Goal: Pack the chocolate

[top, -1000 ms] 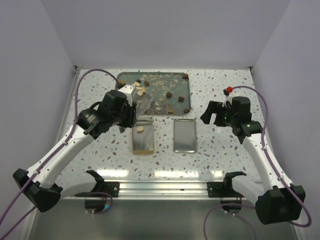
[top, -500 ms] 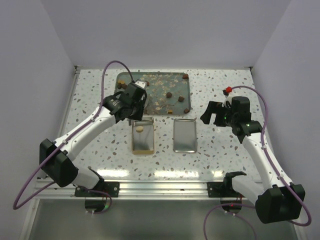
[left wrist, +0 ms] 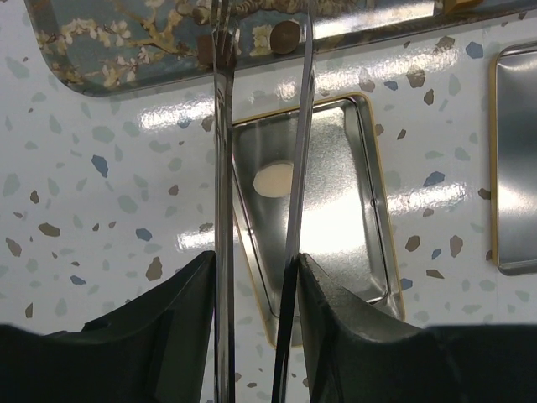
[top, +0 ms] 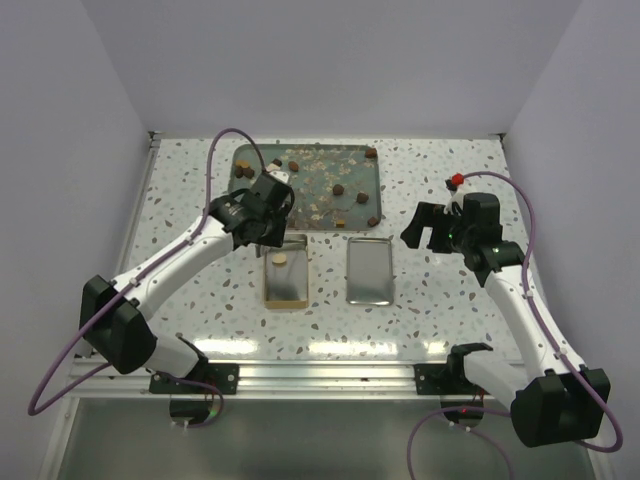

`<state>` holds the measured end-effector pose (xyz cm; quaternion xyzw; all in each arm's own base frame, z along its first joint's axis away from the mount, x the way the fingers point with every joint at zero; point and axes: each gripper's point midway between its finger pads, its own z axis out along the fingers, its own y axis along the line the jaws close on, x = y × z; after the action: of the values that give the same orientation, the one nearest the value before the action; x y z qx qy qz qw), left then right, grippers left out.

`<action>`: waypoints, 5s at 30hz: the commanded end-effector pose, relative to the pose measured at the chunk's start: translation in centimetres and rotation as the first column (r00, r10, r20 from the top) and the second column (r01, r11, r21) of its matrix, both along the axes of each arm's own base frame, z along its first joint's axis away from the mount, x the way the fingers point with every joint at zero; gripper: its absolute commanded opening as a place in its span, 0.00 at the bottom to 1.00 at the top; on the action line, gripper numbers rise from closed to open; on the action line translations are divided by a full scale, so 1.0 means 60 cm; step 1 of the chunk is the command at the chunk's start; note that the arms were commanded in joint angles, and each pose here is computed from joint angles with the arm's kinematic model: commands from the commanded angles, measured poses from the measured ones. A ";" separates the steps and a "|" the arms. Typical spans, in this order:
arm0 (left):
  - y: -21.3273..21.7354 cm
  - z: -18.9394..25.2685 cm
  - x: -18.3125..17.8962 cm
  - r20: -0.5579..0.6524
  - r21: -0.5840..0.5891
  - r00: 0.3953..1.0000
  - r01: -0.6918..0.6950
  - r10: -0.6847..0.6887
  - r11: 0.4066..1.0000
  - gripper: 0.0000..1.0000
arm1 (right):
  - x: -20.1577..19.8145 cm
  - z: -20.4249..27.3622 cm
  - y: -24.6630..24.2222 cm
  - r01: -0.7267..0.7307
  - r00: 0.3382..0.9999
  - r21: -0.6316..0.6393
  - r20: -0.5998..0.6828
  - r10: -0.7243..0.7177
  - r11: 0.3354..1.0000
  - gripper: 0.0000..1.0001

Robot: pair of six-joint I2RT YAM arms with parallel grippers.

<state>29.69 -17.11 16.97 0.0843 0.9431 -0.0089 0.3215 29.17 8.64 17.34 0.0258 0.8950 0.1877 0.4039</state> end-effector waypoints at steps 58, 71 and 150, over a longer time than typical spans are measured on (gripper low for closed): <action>0.007 0.115 -0.054 0.159 -0.114 0.978 0.150 -0.132 0.982 0.29 | 0.031 0.034 0.003 -0.009 0.998 -0.010 0.060 0.010 1.000 0.98; 0.026 0.107 -0.143 0.075 -0.150 0.966 0.256 -0.247 0.955 0.28 | 0.044 0.044 0.000 -0.003 0.998 -0.027 0.067 0.004 1.000 0.98; 0.117 -0.038 0.204 0.080 0.112 0.995 -0.070 0.061 0.991 0.44 | 0.073 -0.002 0.025 -0.039 0.999 0.029 -0.032 0.040 0.999 0.98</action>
<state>39.49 -10.16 12.67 0.0754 0.9459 0.0572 0.3103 32.31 9.47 15.06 0.0271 0.9132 0.1931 0.3579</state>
